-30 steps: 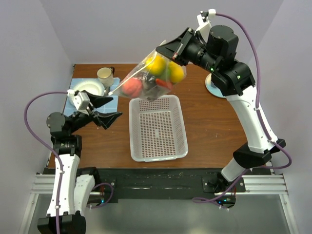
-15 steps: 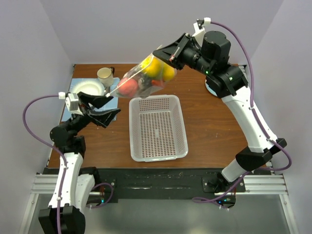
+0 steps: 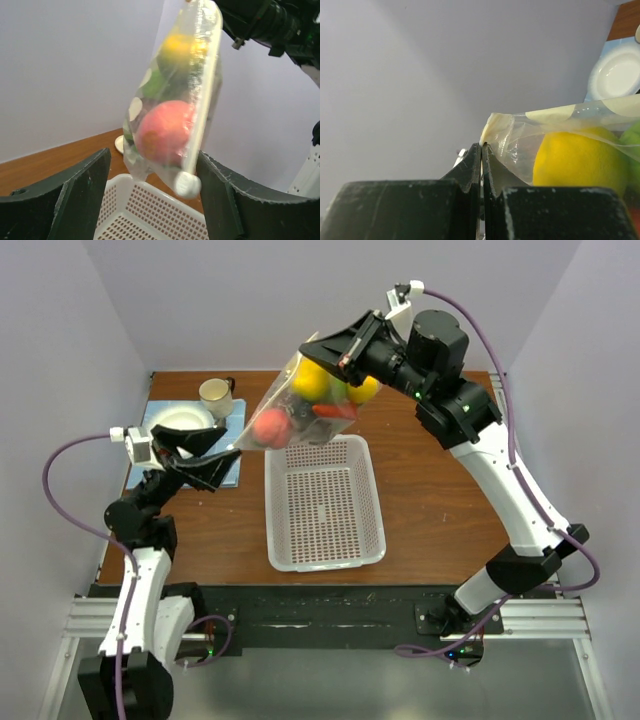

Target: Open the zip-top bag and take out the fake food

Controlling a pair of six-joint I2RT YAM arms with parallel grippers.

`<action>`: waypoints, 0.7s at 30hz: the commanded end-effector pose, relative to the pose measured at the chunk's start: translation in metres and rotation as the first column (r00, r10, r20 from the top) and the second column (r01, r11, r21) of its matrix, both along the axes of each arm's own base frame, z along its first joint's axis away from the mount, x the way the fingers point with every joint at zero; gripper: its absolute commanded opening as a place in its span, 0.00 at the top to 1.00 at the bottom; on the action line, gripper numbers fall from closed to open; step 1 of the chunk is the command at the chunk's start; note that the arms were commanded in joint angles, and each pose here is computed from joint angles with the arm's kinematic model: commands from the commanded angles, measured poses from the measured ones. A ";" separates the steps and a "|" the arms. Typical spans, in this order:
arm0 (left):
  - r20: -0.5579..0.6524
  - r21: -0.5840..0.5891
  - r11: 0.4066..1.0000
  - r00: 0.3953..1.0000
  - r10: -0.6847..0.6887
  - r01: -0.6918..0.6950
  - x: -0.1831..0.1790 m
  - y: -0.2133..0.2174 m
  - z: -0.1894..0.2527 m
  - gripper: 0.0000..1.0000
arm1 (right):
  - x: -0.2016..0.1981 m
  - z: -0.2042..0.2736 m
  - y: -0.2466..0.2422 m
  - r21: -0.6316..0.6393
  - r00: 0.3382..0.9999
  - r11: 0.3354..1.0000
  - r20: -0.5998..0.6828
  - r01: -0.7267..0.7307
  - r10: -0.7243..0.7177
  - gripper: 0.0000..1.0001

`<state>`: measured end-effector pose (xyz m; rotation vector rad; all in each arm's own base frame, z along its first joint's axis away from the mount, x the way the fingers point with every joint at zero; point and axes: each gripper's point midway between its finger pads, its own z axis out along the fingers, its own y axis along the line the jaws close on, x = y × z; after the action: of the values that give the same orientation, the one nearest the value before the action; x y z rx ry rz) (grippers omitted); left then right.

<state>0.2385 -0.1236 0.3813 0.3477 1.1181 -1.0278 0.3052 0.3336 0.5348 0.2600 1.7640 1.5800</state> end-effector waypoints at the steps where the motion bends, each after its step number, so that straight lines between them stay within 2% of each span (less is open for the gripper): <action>1: 0.093 -0.100 0.994 0.995 -0.036 0.046 -0.011 0.002 0.033 0.27 | -0.031 0.051 -0.004 0.132 0.995 0.991 0.100 -0.034 0.020 1.00; 7: 0.113 -0.055 0.995 0.990 -0.082 0.088 -0.031 -0.006 0.029 0.28 | -0.032 0.060 -0.002 0.138 0.994 0.990 0.110 -0.030 0.014 1.00; 11: 0.136 -0.051 0.996 0.989 -0.064 0.072 -0.038 -0.006 0.032 0.28 | -0.031 0.057 0.005 0.157 0.996 0.987 0.086 -0.045 0.031 1.00; 13: 0.155 -0.056 0.995 0.985 -0.070 0.080 -0.040 -0.006 0.038 0.33 | -0.033 0.054 0.011 0.161 0.996 0.986 0.081 -0.054 0.041 1.00; 16: 0.187 -0.038 0.990 0.974 -0.128 0.138 -0.047 -0.011 0.044 0.56 | -0.036 0.050 0.014 0.168 0.997 0.984 0.070 -0.056 0.045 1.00; 17: 0.183 -0.031 0.988 0.973 -0.143 0.152 -0.043 -0.012 0.043 0.78 | -0.036 0.048 0.014 0.171 0.997 0.984 0.067 -0.053 0.042 1.00; 18: 0.200 -0.015 0.986 0.967 -0.160 0.166 -0.046 -0.013 0.047 0.87 | -0.037 0.047 0.013 0.172 0.997 0.984 0.064 -0.049 0.038 1.00; 20: 0.207 0.006 0.982 0.960 -0.187 0.190 -0.049 -0.016 0.048 0.98 | -0.038 0.043 0.009 0.167 0.998 0.986 0.057 -0.032 0.023 1.00; 21: 0.215 0.016 0.982 0.958 -0.188 0.189 -0.050 -0.016 0.052 0.98 | -0.037 0.039 0.008 0.158 0.999 0.987 0.052 -0.023 0.015 1.00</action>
<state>0.2170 -0.1327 0.4035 0.3929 1.0312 -1.1671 0.2835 0.3584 0.5442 0.2689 1.7244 1.6791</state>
